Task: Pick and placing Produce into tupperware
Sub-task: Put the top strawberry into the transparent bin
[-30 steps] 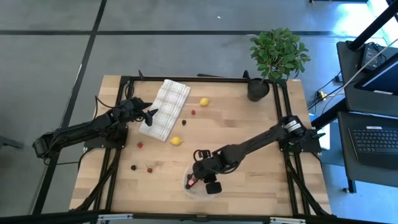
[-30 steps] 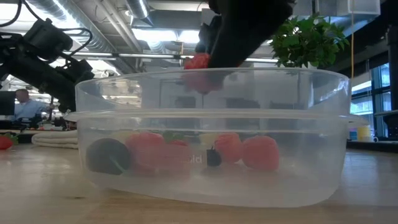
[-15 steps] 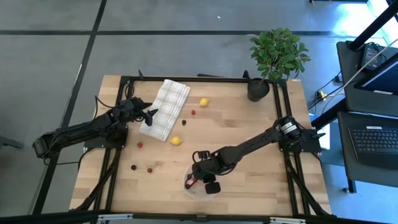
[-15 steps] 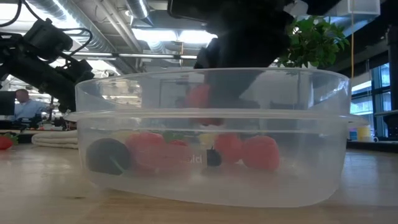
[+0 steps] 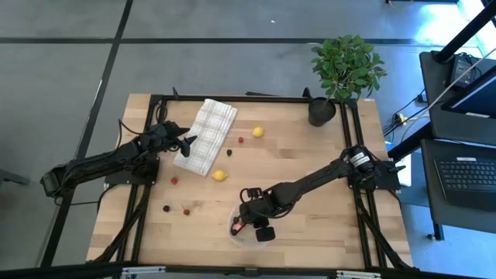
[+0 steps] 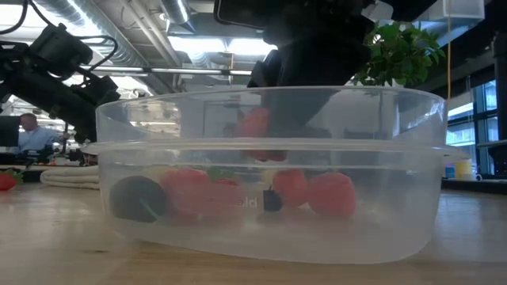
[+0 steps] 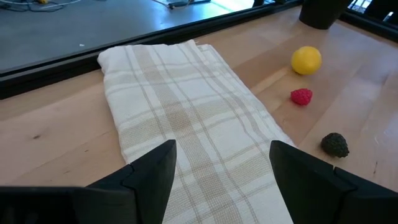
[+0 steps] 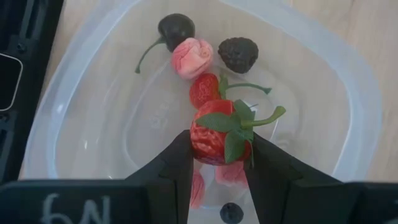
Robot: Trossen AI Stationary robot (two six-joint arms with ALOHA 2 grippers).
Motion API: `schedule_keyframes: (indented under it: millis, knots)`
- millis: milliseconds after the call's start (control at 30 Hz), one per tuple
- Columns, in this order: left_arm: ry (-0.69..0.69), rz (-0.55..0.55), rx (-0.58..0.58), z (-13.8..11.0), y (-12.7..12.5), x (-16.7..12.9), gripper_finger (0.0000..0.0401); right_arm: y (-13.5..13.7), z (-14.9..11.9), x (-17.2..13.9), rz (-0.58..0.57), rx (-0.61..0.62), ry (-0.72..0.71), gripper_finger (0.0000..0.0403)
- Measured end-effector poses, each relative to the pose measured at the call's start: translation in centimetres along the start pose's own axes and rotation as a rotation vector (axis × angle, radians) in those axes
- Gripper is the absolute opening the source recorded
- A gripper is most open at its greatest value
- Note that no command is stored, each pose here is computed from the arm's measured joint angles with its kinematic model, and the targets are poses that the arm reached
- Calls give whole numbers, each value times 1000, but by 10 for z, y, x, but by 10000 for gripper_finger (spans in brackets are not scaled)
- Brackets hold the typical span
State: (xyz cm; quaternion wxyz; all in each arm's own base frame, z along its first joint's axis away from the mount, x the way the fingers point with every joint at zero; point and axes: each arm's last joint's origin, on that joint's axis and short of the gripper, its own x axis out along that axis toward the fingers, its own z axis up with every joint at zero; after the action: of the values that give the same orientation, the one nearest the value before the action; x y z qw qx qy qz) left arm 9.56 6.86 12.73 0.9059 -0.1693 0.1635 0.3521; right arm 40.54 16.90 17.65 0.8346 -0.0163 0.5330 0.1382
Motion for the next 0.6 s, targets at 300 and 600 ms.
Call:
schedule_keyframes:
  millis: [300, 600]
  knots:
    - [0, 0, 0, 0, 0, 0, 250, 0, 1, 0, 1, -2, -7, 123]
    - [0, 0, 0, 0, 0, 0, 250, 0, 1, 0, 1, -3, -10, 123]
